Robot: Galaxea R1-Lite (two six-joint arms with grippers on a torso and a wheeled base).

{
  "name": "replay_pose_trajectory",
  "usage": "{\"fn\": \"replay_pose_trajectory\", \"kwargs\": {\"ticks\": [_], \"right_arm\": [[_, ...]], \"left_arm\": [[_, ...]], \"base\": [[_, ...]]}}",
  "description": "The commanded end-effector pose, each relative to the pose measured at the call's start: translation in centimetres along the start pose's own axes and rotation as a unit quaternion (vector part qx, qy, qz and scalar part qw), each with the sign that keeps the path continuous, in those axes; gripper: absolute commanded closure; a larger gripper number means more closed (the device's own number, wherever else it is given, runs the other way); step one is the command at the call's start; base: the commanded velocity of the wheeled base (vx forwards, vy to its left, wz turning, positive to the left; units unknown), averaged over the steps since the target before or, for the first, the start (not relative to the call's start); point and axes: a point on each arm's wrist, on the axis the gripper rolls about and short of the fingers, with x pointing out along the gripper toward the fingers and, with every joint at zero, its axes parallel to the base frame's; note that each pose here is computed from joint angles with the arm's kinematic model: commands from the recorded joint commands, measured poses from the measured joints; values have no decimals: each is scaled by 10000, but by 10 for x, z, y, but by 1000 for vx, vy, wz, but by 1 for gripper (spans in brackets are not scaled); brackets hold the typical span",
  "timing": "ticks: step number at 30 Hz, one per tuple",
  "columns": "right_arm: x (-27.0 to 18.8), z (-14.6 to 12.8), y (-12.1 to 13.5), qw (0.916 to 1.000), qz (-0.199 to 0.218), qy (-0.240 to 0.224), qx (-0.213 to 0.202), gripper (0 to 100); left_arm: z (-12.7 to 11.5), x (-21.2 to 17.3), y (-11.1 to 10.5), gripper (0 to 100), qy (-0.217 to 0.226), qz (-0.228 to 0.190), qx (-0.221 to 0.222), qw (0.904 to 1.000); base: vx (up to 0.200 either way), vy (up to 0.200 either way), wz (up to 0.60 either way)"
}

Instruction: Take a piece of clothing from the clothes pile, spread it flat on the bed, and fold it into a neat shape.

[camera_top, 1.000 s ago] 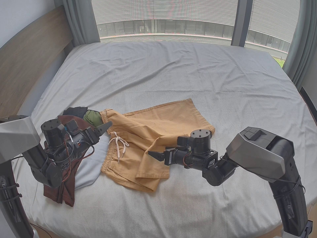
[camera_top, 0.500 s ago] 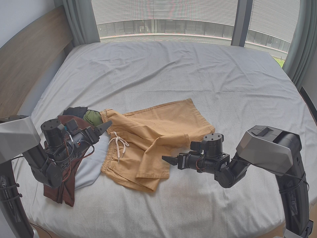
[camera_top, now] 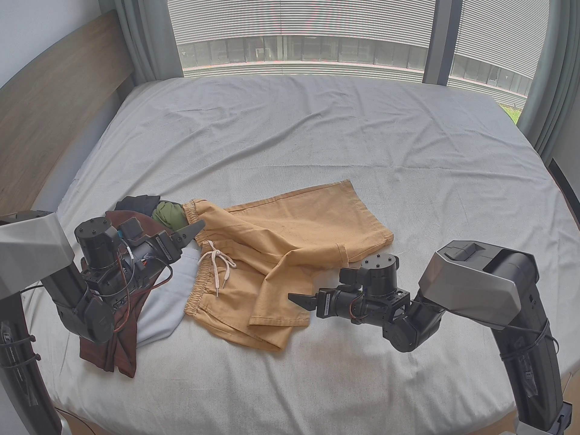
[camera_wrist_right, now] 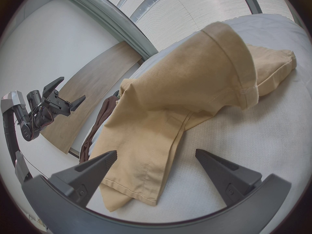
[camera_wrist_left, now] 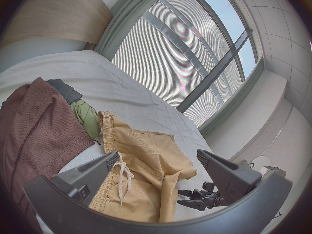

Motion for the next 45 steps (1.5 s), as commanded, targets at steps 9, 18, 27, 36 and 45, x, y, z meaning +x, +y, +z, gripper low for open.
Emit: {"fn": "replay_pose_trajectory", "kwargs": {"ticks": [9, 18, 27, 36, 45], "right_arm": [[10, -5, 26, 9990, 394, -151, 144, 0], [-12, 0, 37, 9979, 529, -342, 125, 0], [-10, 7, 37, 9962, 611, -541, 297, 0], [8, -1, 26, 9962, 581, -541, 353, 0], [8, 0, 21, 9961, 532, -588, 390, 100]], "left_arm": [[1, 0, 1, 0, -17, 7, 0, 10000], [1, 0, 1, 0, -11, 11, -3, 10000], [0, 0, 1, 0, -5, 15, -6, 10000], [-1, 1, 2, 0, -11, 11, -3, 10000], [-1, 1, 2, 0, -17, 7, -8, 10000]], "base": [[0, 0, 0], [0, 0, 0], [0, 0, 0], [0, 0, 0], [0, 0, 0]]}}
